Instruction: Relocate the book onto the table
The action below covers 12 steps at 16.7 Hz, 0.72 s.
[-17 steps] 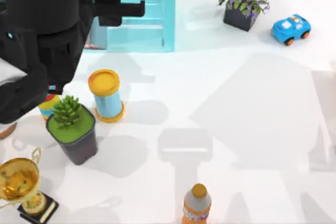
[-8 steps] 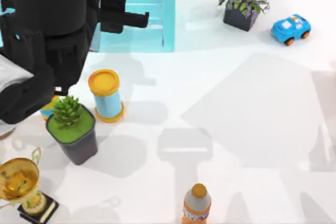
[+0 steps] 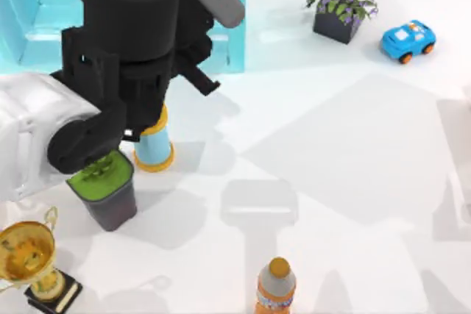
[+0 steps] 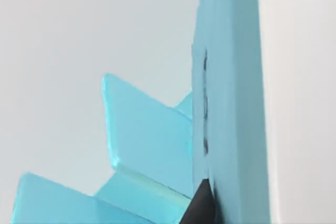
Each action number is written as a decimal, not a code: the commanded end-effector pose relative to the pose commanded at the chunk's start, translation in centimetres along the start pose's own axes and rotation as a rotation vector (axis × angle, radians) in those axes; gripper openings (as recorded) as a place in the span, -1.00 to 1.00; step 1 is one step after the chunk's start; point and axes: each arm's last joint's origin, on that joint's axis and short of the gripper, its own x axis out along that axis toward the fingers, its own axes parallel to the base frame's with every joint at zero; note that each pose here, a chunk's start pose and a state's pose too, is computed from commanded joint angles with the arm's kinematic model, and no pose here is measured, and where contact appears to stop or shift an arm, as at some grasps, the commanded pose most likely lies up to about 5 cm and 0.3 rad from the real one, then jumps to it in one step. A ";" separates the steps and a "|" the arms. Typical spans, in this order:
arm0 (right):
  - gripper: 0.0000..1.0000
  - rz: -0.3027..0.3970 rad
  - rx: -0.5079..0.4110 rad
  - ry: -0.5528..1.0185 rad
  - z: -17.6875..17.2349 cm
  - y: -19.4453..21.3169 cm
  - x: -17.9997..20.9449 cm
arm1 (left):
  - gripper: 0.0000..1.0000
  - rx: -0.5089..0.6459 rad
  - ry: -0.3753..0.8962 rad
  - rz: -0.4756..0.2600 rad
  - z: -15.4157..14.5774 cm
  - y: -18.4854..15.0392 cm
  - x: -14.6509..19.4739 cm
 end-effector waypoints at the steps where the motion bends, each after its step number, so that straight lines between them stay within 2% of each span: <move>1: 1.00 0.000 0.000 0.000 0.0 0.0 0.0 | -1.00 0.119 0.003 -0.002 0.2 -0.6 0.1; 6: 1.00 0.000 0.000 0.000 0.0 0.0 0.0 | -1.00 0.792 0.017 -0.020 1.4 -4.0 0.8; 12: 1.00 0.000 0.000 0.000 0.0 0.0 0.0 | -1.00 1.684 0.018 -0.048 2.7 -9.0 1.0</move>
